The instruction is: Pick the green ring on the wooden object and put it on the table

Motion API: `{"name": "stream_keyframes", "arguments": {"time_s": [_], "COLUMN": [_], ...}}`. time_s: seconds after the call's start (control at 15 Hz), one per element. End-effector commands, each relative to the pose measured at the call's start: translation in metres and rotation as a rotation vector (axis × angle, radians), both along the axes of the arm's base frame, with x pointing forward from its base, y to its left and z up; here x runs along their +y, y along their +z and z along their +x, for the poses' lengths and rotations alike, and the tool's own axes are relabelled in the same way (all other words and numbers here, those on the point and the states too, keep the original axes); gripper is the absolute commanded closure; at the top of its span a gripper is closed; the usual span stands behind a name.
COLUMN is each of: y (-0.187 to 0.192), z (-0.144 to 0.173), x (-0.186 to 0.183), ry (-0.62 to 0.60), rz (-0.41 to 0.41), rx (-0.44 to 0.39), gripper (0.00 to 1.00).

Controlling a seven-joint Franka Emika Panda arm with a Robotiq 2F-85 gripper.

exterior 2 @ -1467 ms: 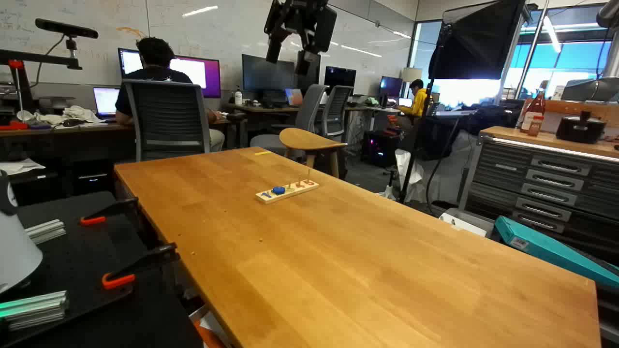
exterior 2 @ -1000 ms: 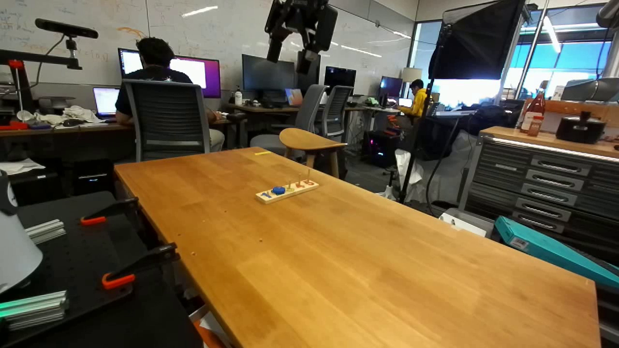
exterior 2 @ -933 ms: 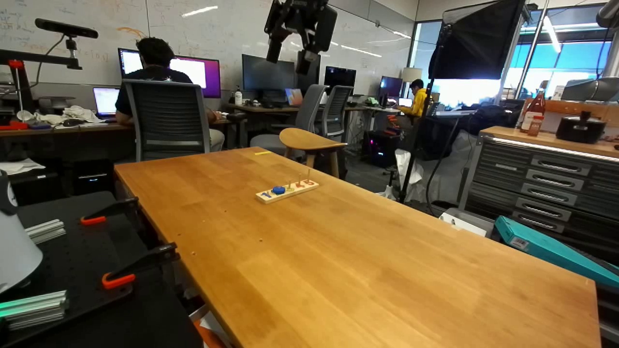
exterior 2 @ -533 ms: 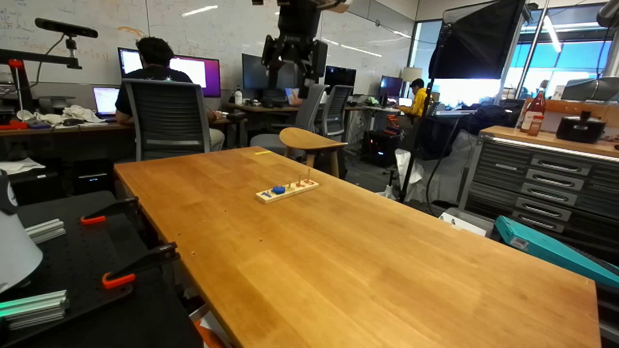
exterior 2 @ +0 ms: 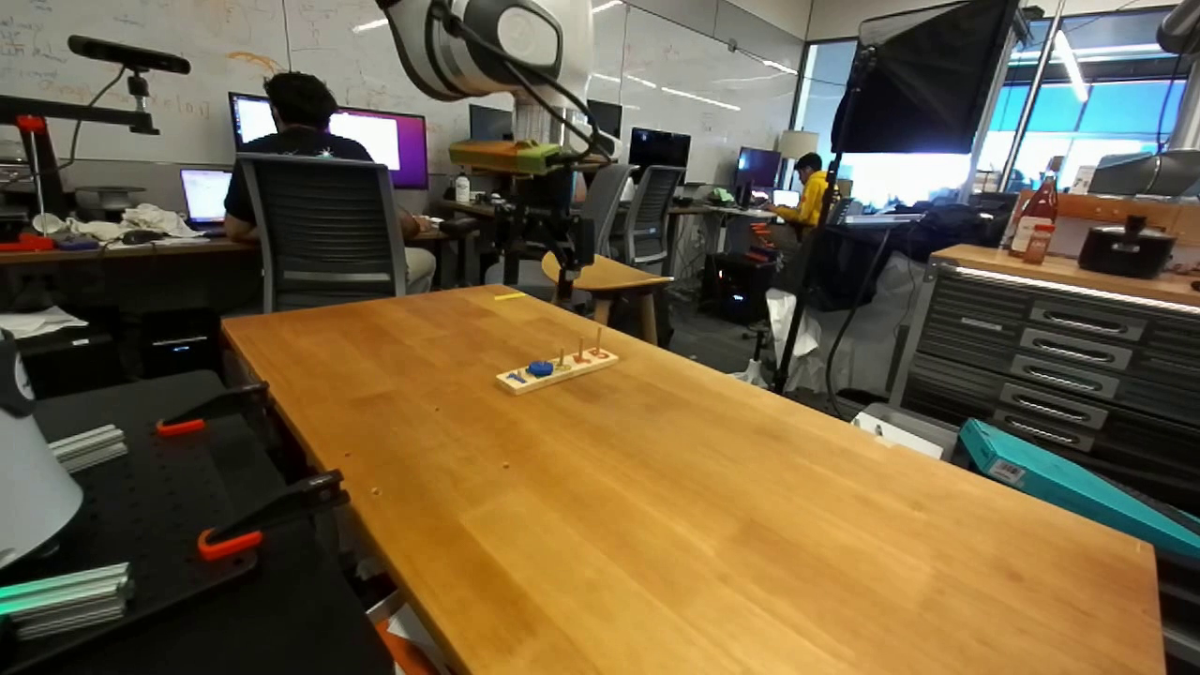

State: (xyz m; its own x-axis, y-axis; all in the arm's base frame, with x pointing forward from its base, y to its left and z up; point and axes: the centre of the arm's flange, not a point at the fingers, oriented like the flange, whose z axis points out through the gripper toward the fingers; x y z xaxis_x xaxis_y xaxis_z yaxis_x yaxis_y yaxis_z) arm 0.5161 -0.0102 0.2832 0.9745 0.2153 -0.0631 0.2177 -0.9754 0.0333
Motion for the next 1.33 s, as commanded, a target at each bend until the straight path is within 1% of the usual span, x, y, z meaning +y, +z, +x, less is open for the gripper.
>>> {"name": "stream_keyframes", "arguments": {"time_s": [0.0, 0.2, 0.47, 0.73, 1.27], "y": [-0.053, -0.089, -0.116, -0.133, -0.146], "z": [0.025, 0.032, 0.041, 0.048, 0.058], "x": [0.017, 0.026, 0.043, 0.062, 0.077], "ry": [-0.029, -0.048, -0.062, -0.067, -0.068], "rz": [-0.014, 0.020, 0.057, 0.084, 0.080], "rx": [-0.022, -0.039, -0.066, -0.077, -0.101], "gripper": [0.00, 0.00, 0.00, 0.00, 0.00]}}
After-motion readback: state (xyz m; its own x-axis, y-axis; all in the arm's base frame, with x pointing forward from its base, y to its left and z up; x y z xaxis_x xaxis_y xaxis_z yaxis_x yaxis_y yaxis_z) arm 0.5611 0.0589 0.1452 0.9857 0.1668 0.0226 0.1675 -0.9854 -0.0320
